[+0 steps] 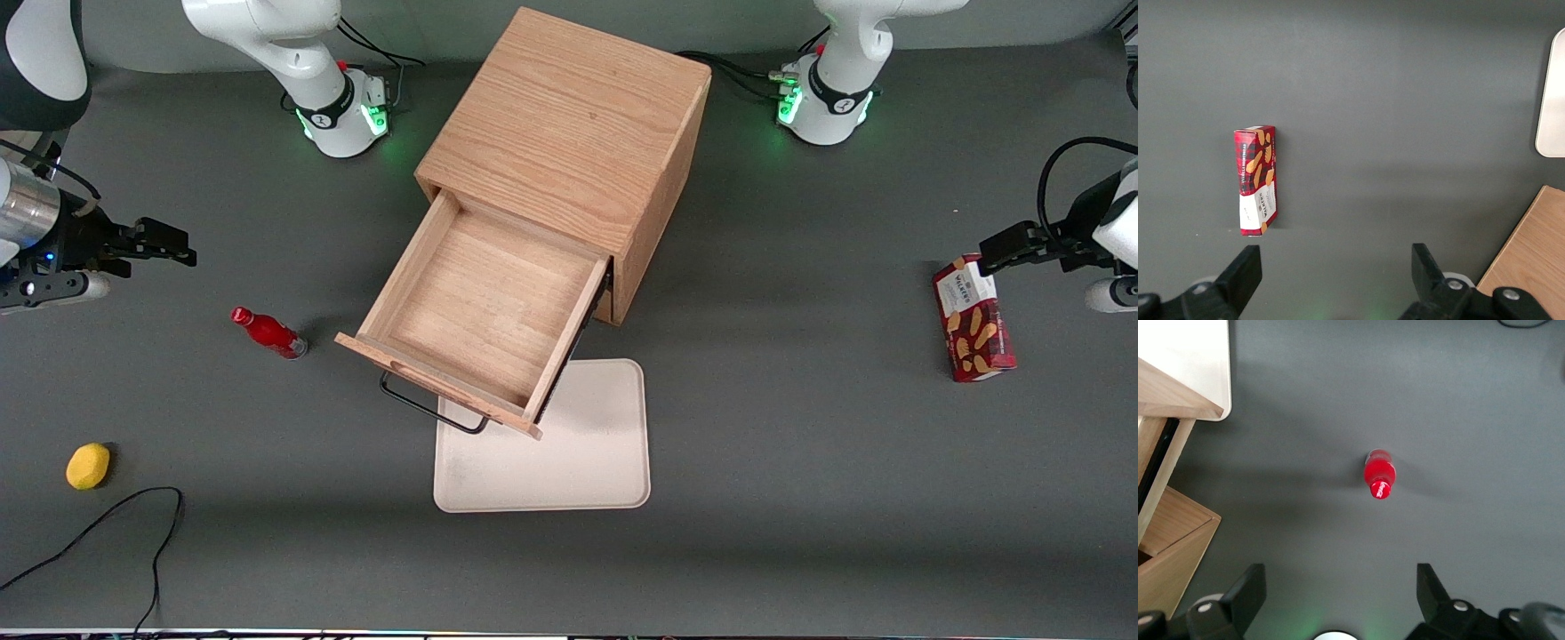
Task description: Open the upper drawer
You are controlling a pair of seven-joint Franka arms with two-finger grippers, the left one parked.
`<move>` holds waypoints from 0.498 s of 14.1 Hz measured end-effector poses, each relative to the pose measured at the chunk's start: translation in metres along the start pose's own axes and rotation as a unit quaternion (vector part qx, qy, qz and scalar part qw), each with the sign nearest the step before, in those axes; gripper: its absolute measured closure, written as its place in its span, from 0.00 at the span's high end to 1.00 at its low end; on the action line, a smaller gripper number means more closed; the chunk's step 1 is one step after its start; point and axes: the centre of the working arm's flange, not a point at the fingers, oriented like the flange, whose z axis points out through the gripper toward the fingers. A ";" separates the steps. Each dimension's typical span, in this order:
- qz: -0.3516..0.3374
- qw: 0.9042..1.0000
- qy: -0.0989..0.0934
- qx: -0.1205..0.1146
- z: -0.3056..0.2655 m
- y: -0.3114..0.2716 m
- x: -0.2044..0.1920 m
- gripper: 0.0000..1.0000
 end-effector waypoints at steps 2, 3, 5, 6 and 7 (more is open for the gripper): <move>0.012 1.000 -0.003 0.000 -0.003 0.000 0.006 1.00; 0.015 1.000 0.003 -0.001 -0.008 0.002 0.009 1.00; 0.023 1.000 0.008 -0.002 -0.020 0.004 0.009 1.00; 0.034 0.999 0.009 -0.002 -0.024 0.004 0.008 1.00; 0.050 0.999 0.008 -0.001 -0.026 0.005 0.007 1.00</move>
